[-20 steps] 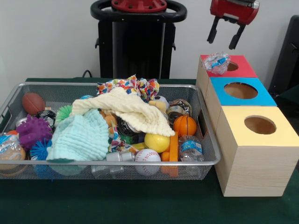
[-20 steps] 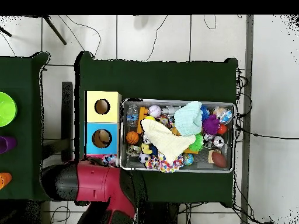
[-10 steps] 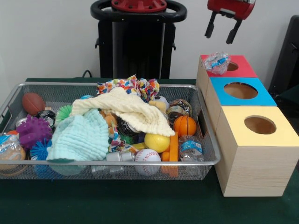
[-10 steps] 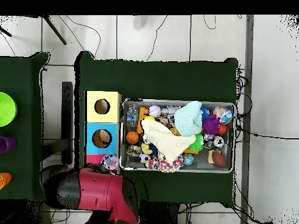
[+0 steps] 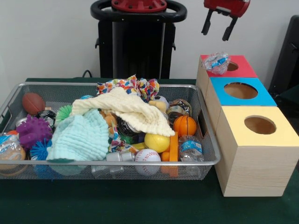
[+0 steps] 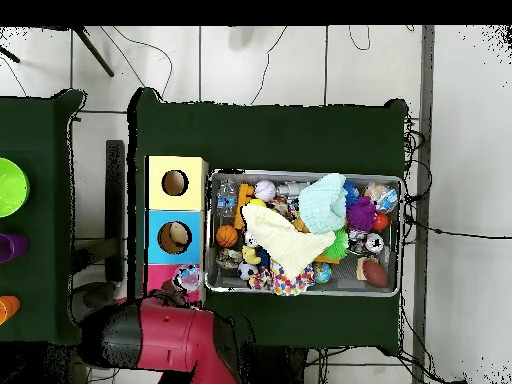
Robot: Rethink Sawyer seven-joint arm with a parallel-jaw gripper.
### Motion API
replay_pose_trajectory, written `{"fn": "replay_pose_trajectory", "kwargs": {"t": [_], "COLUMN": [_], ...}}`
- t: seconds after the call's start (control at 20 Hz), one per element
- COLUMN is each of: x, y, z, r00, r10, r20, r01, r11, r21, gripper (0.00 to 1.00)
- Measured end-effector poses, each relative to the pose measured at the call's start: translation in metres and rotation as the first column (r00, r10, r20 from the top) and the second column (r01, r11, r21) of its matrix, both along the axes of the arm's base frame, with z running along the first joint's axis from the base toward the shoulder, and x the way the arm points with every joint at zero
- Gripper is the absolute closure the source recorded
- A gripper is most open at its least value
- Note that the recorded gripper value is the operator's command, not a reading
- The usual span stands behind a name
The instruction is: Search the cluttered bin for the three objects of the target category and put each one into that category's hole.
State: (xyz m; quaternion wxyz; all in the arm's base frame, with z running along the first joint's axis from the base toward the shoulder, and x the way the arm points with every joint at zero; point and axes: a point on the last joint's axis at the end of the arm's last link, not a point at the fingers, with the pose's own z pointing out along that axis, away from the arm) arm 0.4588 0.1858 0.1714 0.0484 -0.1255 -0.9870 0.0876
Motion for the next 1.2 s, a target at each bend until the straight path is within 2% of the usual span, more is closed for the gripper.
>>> {"fn": "replay_pose_trajectory", "kwargs": {"t": [0.3, 1.2], "x": [-0.012, -0.024], "y": [-0.004, -0.018], "z": [-0.005, -0.018], "r00": [0.9997, 0.9996], "r10": [-0.011, -0.026], "r20": [-0.023, 0.014], "r01": [0.011, 0.026], "r11": [0.9999, 0.9996], "r21": [-0.002, -0.013], "gripper": [0.00, 0.00]}}
